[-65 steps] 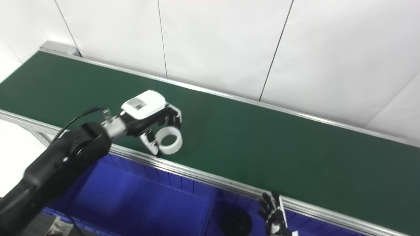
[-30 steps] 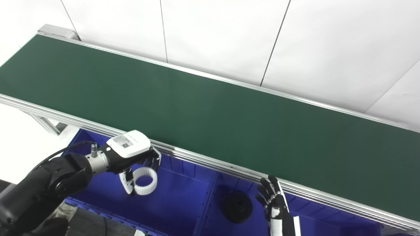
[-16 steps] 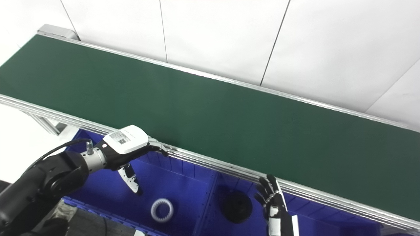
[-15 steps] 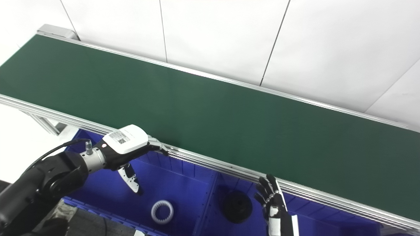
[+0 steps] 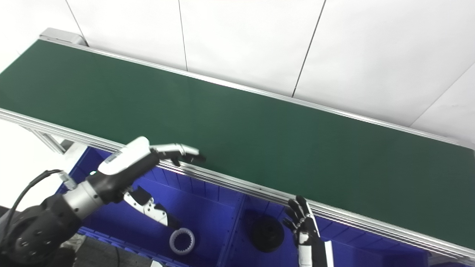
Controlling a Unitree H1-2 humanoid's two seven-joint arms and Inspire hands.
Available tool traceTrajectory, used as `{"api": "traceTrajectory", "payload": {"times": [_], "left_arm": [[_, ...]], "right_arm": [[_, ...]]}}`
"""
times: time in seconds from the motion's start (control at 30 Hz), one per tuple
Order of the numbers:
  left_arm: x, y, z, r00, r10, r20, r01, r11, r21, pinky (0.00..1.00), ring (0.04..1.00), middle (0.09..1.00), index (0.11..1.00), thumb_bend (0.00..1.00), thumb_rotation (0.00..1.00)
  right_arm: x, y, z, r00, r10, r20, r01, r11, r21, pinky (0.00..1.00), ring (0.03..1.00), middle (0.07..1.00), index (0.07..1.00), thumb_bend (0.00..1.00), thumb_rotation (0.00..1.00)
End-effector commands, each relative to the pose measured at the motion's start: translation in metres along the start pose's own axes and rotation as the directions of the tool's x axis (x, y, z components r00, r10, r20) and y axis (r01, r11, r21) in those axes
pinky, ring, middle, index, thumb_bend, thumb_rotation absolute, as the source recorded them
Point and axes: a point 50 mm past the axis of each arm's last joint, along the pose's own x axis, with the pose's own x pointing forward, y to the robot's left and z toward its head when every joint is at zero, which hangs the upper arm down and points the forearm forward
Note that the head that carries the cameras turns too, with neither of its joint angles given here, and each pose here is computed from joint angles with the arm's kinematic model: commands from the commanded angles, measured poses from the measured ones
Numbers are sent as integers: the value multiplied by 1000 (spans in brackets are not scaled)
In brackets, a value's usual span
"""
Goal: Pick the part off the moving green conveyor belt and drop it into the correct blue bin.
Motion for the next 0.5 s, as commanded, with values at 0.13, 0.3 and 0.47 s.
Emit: {"api": "traceTrajectory", "payload": {"times": [0.13,0.3,0.47], "left_arm": [[1,-11,16,982,189,-16,-178,886,-428,761,819,851,867,795,586],[-6,-40,7,968,178,-176,-244,824,-511,864,911,964,981,609,605],[-10,-56,-18,965,120,-232,-222,847,-484,886,939,997,1000,550,574]], "right_arm": [[8,25,8,1000,-2,31,3,1000,-22,802,885,917,946,817,958],[16,48,5,994,-83,70,87,995,-57,801,895,997,959,741,979],[25,70,-2,976,-208,71,211,977,-37,801,900,1000,976,746,983]]}}
